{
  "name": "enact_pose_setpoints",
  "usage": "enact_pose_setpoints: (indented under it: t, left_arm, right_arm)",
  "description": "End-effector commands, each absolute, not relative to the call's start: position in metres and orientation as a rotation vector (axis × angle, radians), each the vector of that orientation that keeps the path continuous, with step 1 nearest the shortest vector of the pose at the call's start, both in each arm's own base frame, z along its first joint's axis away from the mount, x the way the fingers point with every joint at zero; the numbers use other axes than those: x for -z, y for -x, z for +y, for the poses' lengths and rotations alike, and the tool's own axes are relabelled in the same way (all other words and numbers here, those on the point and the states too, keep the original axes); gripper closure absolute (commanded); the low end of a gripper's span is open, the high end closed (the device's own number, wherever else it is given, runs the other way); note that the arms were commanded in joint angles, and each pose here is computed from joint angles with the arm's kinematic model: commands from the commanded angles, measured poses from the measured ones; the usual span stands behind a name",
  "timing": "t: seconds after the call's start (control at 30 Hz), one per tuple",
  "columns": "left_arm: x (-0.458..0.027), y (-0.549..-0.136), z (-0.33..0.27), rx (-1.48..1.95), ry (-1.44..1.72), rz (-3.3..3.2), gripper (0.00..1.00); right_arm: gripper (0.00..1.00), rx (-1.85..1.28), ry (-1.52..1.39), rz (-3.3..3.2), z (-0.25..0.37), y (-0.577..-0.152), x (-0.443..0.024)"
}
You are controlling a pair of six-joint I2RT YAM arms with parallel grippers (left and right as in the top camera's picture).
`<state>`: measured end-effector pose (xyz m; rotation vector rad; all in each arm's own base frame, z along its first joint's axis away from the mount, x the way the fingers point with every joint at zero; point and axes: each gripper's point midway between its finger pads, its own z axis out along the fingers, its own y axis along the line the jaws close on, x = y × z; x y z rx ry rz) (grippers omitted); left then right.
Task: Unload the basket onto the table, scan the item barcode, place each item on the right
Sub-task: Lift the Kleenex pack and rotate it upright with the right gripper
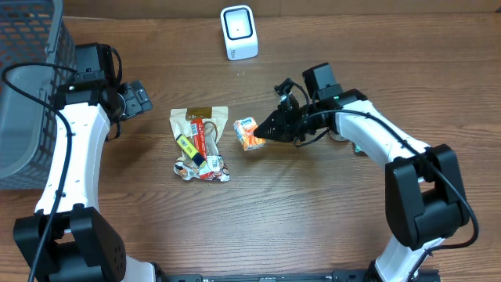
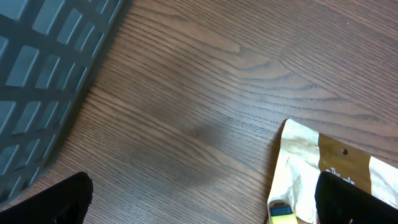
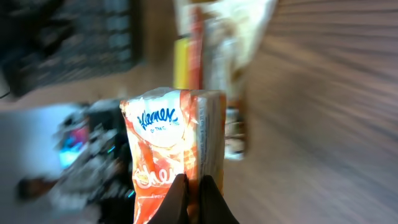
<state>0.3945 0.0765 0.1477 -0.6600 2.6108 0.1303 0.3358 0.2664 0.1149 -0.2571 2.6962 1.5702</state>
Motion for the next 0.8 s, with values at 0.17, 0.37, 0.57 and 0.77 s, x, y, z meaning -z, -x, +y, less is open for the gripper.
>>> enact_pose_setpoints:
  t: [0.17, 0.37, 0.57, 0.77]
  left_arm:
    - [-0.159, -0.398, 0.076, -0.125, 0.629, 2.586, 0.0]
    - [-0.159, -0.398, 0.076, -0.124, 0.627, 2.586, 0.0]
    - [-0.159, -0.398, 0.076, -0.124, 0.628, 2.586, 0.0]
    - [-0.159, -0.398, 0.075, -0.123, 0.626, 2.586, 0.0]
  right_arm:
    - [0.96, -2.08, 0.639, 2.214, 0.268, -0.301, -0.19]
    - [0.96, -2.172, 0.691, 2.024, 0.257, -0.302, -0.21]
    - [0.96, -2.116, 0.636, 1.995, 0.236, -0.322, -0.212]
    - [0.96, -2.113, 0.499, 2.032, 0.213, -0.34, -0.216]
